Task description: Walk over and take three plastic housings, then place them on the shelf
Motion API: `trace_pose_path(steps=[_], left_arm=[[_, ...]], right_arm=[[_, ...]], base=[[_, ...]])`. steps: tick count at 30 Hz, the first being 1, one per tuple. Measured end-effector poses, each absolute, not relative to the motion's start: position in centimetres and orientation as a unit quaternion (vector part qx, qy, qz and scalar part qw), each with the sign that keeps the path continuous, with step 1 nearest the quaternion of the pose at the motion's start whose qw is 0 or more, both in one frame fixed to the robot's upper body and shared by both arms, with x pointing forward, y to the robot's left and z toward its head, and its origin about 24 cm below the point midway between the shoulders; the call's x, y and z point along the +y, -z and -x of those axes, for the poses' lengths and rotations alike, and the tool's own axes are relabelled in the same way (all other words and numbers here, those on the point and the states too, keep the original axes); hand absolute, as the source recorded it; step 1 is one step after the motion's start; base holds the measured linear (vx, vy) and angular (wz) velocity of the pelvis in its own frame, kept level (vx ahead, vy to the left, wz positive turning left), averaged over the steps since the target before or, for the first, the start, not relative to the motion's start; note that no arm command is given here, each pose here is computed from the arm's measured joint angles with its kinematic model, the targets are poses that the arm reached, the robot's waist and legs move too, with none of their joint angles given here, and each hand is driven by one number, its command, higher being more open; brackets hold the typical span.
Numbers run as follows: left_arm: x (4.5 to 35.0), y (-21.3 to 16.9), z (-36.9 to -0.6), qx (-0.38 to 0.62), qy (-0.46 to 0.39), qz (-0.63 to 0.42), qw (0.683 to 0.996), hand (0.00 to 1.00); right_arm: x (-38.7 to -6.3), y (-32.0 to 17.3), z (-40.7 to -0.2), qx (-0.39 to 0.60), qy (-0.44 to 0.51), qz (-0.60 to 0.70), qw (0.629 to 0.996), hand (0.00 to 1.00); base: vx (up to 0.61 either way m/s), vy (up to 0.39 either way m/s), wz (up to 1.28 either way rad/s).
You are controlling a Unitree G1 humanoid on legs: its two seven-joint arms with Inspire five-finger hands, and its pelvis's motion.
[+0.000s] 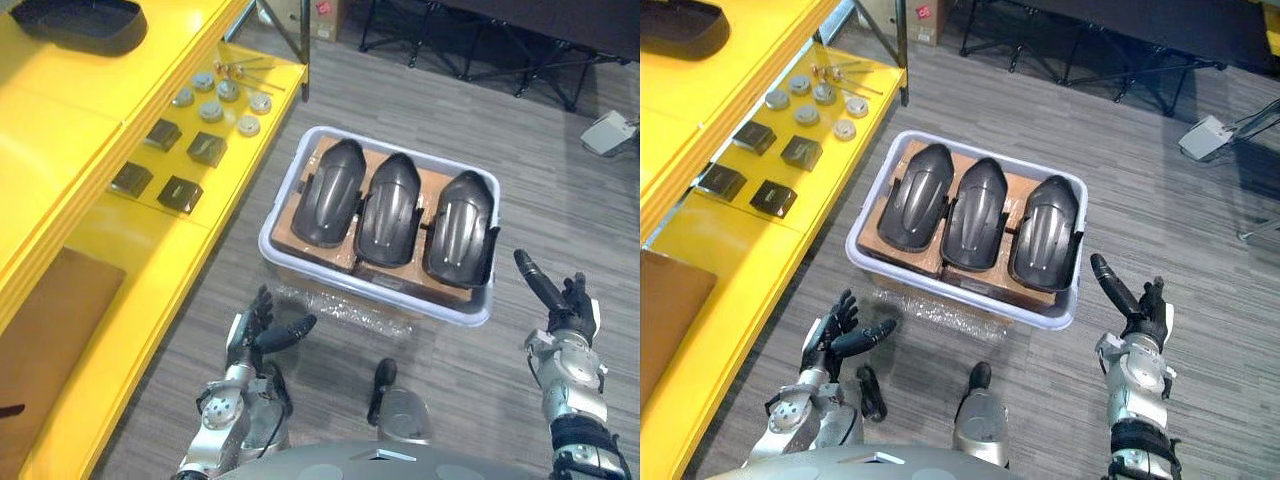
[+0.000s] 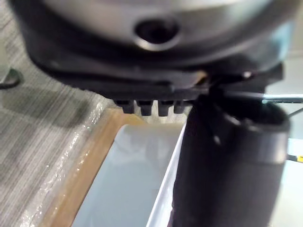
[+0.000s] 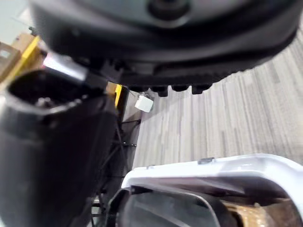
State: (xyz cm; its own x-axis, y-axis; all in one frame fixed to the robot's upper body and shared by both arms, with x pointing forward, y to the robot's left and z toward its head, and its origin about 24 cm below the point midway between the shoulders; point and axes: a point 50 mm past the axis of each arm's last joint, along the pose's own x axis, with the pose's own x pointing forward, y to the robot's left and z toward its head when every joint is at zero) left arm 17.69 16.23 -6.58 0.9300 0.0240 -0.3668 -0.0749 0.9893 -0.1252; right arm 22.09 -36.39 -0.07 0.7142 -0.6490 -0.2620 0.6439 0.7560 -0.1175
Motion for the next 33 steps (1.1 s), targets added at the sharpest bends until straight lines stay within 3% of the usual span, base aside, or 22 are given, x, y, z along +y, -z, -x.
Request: trace_pose_path(steps=[6,17,33], left_arm=[[15.7,6.2,-18.1,0.172,-0.016,0.075,0.982,1.00],[14.3,6.3,-18.5,0.176,-0.007,0.084,0.981,1.00],[12.1,5.8,-18.9,0.162,0.022,0.120,0.979,1.00]], right_arm=[[-40.7,-7.1,-26.1,0.088,0.361,0.057,0.927,1.00],[-41.3,-14.4,-30.5,0.075,0.333,0.147,0.929,1.00],[-42.1,-16.9,-31.4,0.146,0.338,0.216,0.904,1.00]], base=[[-0.07,0.027,0.03],[-0.01,0.000,-0.01],[-0.03,-0.009,0.03]])
